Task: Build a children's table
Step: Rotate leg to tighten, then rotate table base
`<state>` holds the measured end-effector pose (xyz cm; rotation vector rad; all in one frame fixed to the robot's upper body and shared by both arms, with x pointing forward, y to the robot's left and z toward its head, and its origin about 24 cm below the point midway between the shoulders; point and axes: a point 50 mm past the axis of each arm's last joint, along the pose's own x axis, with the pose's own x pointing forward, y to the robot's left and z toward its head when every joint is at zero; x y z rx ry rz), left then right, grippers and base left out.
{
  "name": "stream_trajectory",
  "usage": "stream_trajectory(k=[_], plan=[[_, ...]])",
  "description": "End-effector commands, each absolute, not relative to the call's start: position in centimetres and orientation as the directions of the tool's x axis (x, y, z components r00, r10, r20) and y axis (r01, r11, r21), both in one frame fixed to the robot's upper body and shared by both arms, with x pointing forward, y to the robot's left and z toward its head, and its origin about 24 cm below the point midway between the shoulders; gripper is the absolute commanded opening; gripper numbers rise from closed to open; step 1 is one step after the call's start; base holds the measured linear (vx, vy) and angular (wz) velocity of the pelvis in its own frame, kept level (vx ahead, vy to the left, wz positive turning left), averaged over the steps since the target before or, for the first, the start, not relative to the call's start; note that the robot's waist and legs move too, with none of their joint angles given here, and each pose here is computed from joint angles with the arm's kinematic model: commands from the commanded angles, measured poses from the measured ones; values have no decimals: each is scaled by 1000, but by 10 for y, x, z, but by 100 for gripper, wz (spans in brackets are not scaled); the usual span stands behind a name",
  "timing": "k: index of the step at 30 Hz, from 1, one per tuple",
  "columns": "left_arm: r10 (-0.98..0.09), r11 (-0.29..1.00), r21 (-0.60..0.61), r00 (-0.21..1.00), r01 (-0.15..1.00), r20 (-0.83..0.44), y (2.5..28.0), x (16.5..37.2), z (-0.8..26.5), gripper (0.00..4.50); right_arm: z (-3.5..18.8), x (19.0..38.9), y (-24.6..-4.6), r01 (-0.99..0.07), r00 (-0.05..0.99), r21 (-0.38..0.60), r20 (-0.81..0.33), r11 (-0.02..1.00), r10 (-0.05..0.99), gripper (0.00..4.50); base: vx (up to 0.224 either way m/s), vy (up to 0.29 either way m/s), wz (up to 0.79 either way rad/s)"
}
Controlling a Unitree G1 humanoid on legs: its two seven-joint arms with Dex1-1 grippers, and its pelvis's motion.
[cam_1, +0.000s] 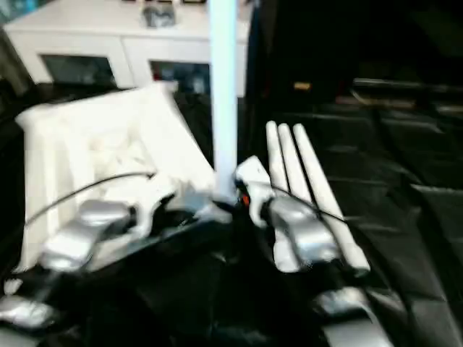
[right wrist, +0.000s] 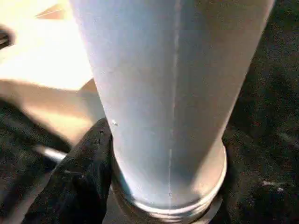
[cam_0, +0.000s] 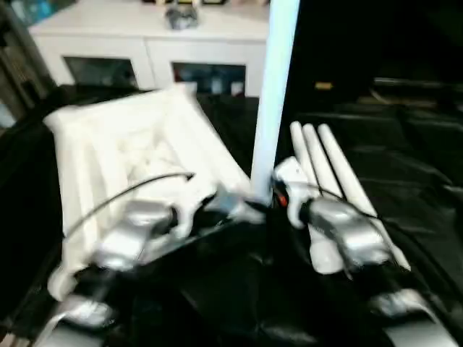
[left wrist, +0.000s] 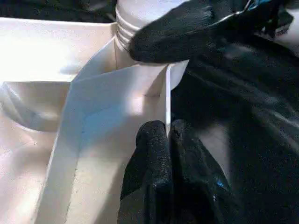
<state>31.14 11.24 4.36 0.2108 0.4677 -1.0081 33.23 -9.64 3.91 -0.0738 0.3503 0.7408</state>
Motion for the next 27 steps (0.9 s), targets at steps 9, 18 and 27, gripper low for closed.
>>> stream_trajectory(k=[9, 18, 27], plan=[[-790, 527, -37, 473, 849, -391, 80, 316, 57, 0, 23, 323, -61, -719, 614, 105, -367, 687, 699, 376, 0, 0, 0], [-754, 578, -37, 516, 815, -406, 84, 319, 55, 0, 47, 328, -104, -717, 665, -5, -307, 697, 681, 376, 0, 0, 0], [-707, 650, -1, 605, 760, -365, 84, 327, 64, 28, 79, 311, -136, -781, 603, -10, -274, 625, 749, 387, 0, 0, 0]])
